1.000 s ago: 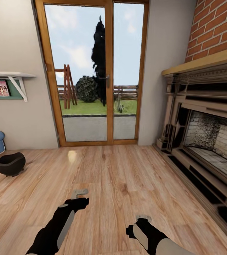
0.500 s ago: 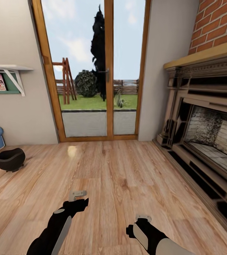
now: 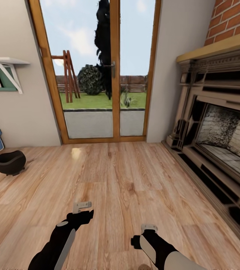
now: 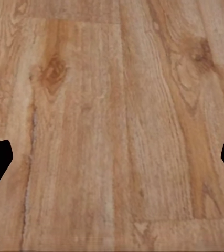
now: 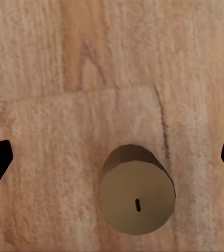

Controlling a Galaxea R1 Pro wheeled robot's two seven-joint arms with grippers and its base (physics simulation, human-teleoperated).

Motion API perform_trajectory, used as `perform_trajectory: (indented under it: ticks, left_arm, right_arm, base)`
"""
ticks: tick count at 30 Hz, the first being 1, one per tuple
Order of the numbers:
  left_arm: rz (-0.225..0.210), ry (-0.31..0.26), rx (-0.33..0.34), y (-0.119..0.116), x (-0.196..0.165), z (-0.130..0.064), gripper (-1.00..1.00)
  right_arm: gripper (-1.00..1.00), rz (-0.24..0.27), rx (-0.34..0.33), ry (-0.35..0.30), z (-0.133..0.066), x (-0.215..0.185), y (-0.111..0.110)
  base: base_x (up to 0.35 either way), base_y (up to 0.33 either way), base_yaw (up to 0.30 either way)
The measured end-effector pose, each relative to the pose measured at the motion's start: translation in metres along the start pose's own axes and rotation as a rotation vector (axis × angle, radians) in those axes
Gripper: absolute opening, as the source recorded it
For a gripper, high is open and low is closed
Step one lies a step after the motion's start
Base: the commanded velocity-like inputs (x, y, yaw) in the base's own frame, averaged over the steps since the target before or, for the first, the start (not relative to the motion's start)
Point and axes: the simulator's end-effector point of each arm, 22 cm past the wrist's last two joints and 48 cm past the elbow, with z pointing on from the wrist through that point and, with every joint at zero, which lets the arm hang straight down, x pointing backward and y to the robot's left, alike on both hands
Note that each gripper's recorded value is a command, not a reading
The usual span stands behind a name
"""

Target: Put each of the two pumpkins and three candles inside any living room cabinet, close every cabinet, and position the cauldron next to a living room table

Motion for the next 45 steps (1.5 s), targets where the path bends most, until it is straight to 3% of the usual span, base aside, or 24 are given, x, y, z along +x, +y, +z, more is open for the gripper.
perform_trajectory:
  ticks: [33, 45]
  left_arm:
    - [-0.006, 0.133, -0.015, 0.008, 0.066, 0.035, 1.0]
    - [-0.005, 0.178, -0.02, 0.011, 0.09, 0.046, 1.0]
  right_arm:
    - [1.0, 0.006, 0.008, 0.156, 0.046, 0.065, -0.007]
    - [1.0, 0.014, 0.042, 0.212, 0.063, 0.089, -0.031]
  base:
    - [0.0, 0.0, 0.0]
    - [0.0, 0.0, 0.0]
